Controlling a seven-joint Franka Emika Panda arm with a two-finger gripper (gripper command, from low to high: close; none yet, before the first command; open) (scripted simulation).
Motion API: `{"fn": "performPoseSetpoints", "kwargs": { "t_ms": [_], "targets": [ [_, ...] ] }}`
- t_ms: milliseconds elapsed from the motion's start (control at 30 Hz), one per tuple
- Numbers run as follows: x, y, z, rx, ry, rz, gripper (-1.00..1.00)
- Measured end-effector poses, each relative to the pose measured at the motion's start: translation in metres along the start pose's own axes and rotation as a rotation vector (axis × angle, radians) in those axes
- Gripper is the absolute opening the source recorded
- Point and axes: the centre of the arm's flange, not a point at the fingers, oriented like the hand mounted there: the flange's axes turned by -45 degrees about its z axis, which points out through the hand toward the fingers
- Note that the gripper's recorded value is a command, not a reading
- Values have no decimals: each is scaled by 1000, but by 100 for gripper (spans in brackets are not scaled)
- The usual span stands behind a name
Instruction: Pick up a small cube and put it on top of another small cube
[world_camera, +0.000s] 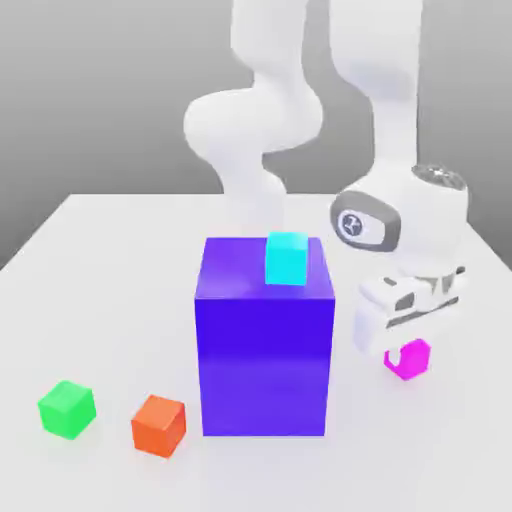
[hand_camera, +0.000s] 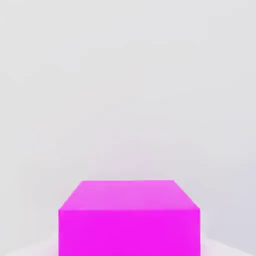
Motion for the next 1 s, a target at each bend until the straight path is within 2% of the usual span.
{"fn": "performPoseSetpoints", "kwargs": {
  "t_ms": [100, 267, 533, 667, 867, 933, 1000],
  "targets": [
    [3, -4, -25, 4, 11, -18, -100],
    [48, 4, -56, 26, 79, -48, -100],
    [115, 204, -112, 6, 201, 259, -100],
    [104, 319, -144, -30, 260, 409, -100],
    [63, 445, -192, -95, 331, 536, -100],
    [31, 476, -189, -103, 311, 610, -100],
    [-3, 487, -169, -91, 258, 692, -100]
  ]
}}
